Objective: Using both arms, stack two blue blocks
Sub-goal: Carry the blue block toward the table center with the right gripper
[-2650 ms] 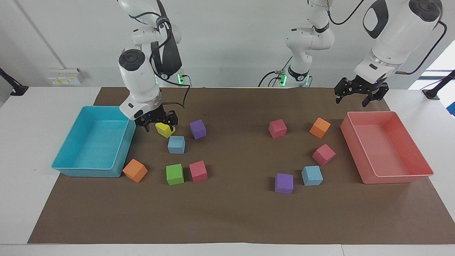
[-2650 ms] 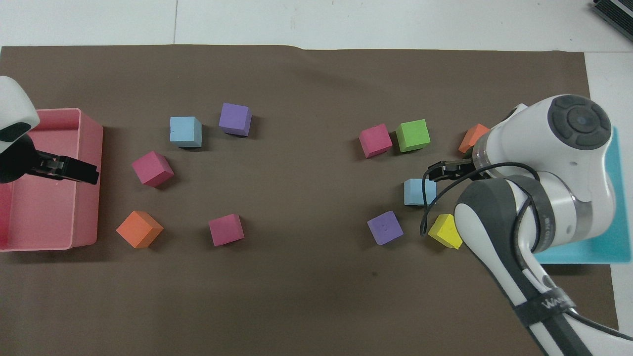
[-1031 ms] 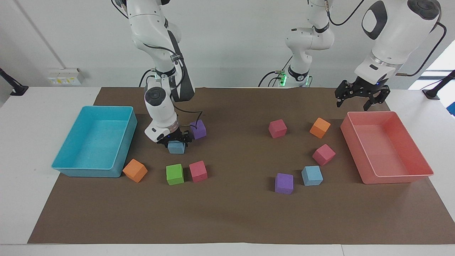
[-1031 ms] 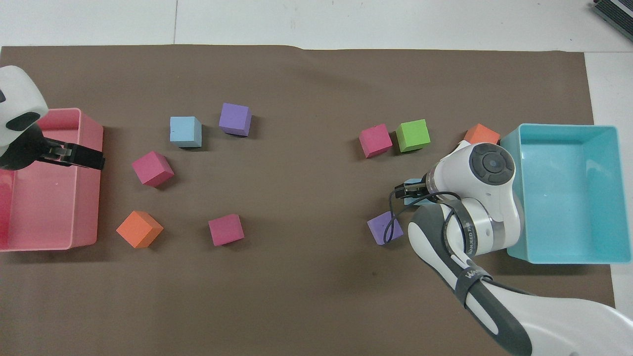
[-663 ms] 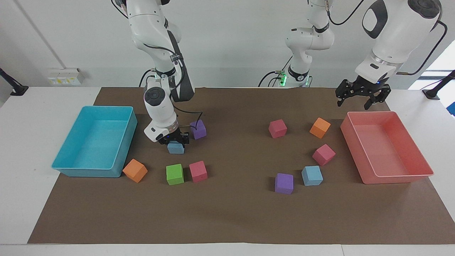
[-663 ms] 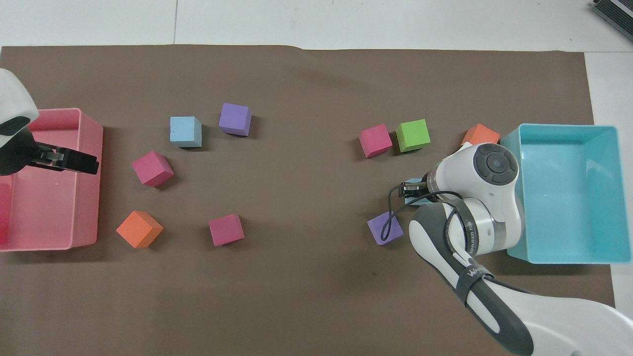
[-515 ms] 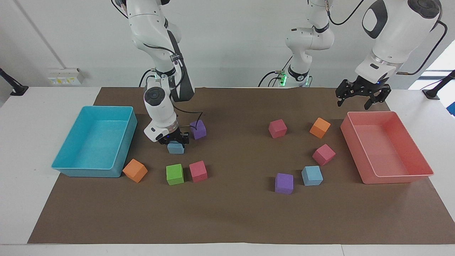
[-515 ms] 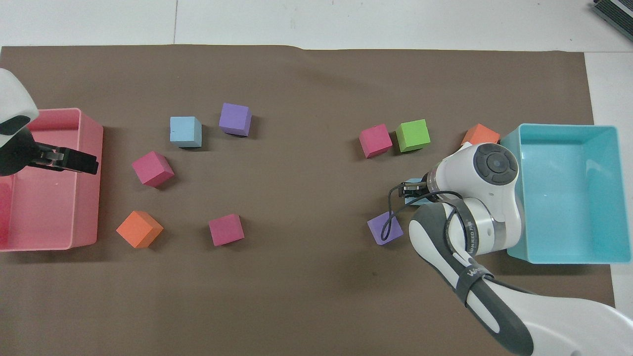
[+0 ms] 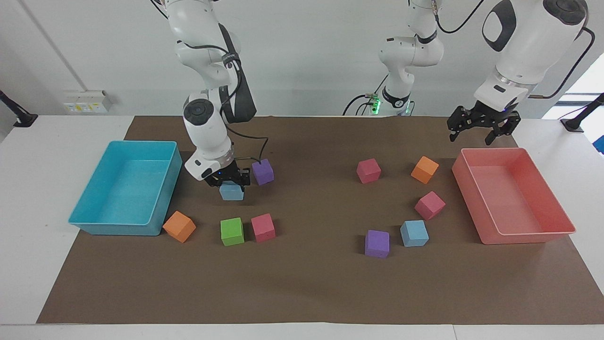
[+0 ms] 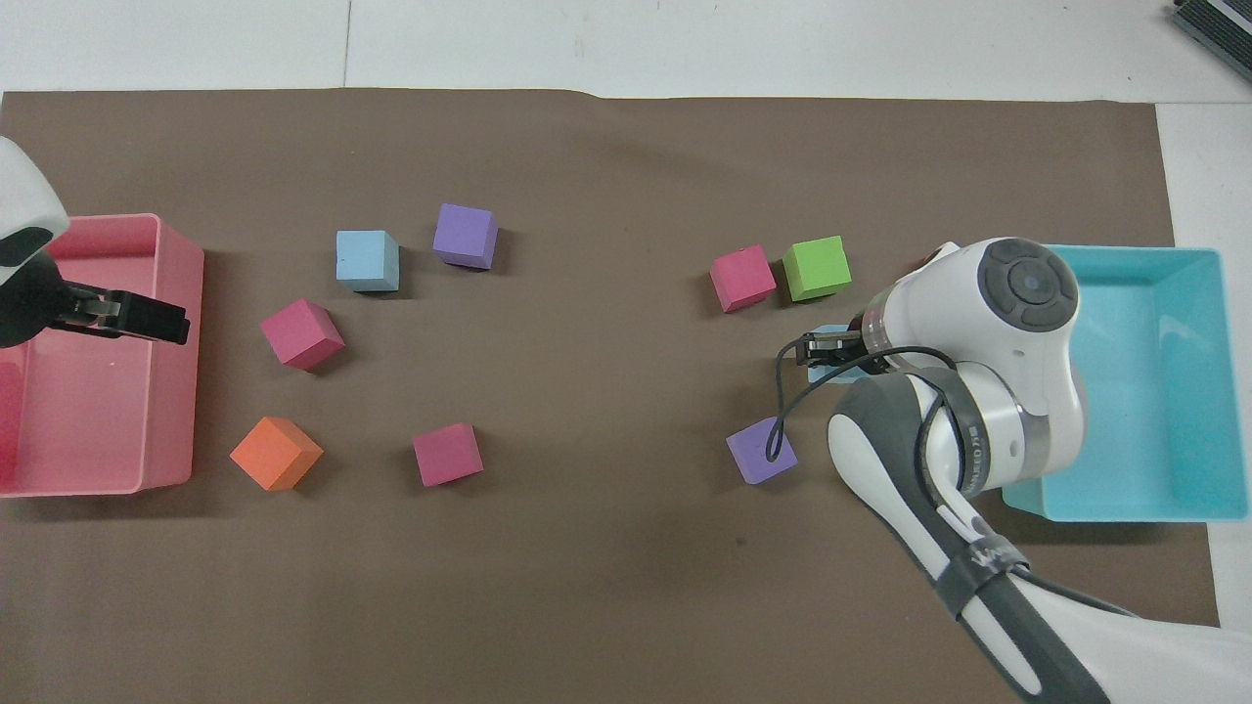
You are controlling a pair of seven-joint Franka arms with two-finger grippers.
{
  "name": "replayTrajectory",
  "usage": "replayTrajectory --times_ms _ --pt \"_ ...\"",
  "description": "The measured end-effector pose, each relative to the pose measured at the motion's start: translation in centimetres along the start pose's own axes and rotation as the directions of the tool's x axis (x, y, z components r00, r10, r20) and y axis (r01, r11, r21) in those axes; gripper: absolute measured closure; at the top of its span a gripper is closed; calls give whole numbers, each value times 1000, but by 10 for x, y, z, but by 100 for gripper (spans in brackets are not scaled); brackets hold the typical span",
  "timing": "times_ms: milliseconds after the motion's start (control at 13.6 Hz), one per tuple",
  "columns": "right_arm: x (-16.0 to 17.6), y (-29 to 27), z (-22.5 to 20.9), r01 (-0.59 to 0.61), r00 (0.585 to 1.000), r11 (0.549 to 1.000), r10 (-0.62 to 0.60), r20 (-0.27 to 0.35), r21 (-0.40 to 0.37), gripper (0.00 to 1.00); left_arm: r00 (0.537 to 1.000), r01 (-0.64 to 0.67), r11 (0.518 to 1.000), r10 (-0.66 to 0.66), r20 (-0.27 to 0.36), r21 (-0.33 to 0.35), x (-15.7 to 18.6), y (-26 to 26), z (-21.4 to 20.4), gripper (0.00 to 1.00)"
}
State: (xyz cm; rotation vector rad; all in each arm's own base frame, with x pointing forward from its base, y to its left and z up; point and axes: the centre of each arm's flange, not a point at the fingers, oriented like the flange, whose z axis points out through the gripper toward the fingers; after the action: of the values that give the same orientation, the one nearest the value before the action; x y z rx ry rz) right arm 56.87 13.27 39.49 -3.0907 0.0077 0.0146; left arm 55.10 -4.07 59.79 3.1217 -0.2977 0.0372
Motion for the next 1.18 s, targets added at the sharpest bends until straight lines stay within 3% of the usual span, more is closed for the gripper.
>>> replayTrajectory --times_ms 147,589,1178 --pt "0 -13 -30 -4 1000 1000 4 4 2 37 1000 -2 1000 2 0 0 0 1 0 0" --pt "6 -92 -56 -23 1000 1000 23 -10 1 37 1000 2 1000 -2 -7 1 -1 4 -4 0" --pt "13 -228 24 -99 994 994 101 37 -45 37 1000 2 1000 -2 -20 2 1 4 -6 0"
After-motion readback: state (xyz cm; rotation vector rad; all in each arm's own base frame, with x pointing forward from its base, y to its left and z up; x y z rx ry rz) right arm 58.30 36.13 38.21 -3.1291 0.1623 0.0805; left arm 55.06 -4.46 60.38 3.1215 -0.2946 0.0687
